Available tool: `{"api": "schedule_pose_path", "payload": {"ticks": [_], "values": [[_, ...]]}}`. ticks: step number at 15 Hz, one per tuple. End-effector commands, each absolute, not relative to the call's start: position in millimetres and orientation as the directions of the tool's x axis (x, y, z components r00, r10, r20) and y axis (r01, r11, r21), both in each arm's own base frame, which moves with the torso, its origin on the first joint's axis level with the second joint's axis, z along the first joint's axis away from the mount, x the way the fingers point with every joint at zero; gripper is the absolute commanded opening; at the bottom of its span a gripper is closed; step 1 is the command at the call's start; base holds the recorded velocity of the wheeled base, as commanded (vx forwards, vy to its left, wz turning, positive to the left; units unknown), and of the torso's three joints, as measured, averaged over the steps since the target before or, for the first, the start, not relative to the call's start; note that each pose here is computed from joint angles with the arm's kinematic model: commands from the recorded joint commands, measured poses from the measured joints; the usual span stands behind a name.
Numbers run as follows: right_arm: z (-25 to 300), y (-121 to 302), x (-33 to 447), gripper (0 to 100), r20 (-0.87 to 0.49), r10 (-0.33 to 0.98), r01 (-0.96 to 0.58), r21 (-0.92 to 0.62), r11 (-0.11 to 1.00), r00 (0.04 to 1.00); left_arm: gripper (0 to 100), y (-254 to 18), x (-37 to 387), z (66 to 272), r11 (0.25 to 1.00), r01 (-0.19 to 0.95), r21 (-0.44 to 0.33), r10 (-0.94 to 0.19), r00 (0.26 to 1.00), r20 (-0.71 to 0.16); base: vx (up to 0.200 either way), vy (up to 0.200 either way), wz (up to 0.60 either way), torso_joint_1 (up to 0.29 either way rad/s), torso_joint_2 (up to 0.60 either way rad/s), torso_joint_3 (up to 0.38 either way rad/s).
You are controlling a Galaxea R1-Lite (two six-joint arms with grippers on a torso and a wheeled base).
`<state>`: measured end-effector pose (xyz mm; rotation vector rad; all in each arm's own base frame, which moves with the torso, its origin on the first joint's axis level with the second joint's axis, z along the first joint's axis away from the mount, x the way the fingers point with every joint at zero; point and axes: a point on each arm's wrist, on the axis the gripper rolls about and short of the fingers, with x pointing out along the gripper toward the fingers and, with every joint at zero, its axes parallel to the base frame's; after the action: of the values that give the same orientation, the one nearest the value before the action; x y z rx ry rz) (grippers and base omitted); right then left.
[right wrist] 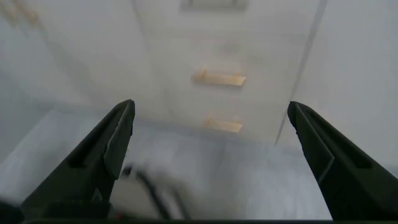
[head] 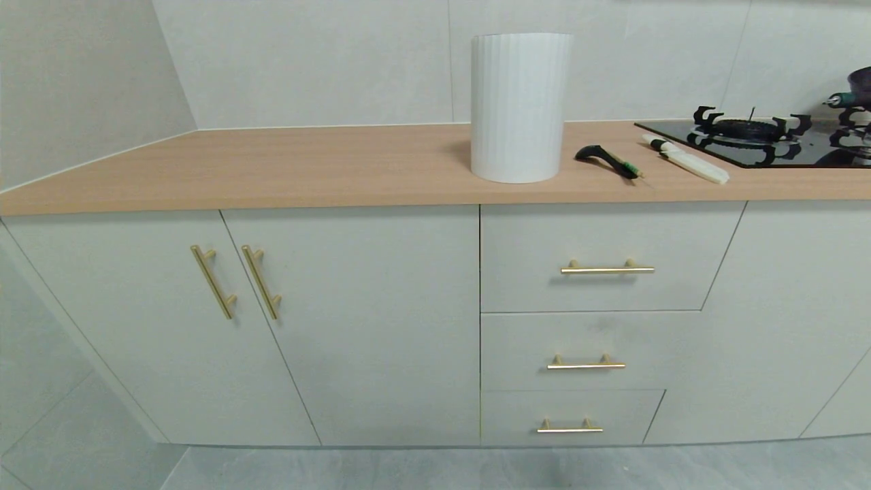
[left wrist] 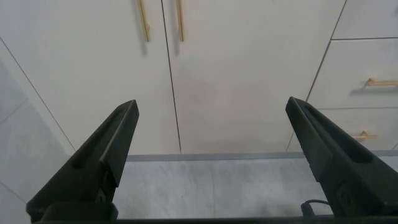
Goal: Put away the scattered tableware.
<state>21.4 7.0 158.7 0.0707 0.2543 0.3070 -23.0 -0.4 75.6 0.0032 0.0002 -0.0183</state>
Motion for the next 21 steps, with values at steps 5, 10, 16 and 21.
{"api": "schedule_pose_path", "payload": {"ticks": [5,10,16,21], "values": [[129,47,211,100,-0.676,0.384,-0.332,0.213,0.919,0.629,100,0,-23,76,1.0,0.018,0.003,-0.018,1.0,-0.002,0.0,0.0,0.0,0.0,0.0,0.0],[53,62,295,100,-0.723,0.316,-0.282,0.172,0.944,0.614,100,0,-23,76,1.0,0.018,0.003,-0.018,1.0,-0.002,0.0,0.0,0.0,0.0,0.0,0.0],[0,73,362,100,-0.699,0.184,-0.189,0.072,0.979,0.691,100,0,-23,76,1.0,0.018,0.003,-0.018,1.0,-0.002,0.0,0.0,0.0,0.0,0.0,0.0],[-25,78,378,100,-0.638,0.129,-0.125,0.051,0.991,0.759,100,0,-23,76,1.0,0.018,0.003,-0.018,1.0,-0.002,0.0,0.0,0.0,0.0,0.0,0.0]]}}
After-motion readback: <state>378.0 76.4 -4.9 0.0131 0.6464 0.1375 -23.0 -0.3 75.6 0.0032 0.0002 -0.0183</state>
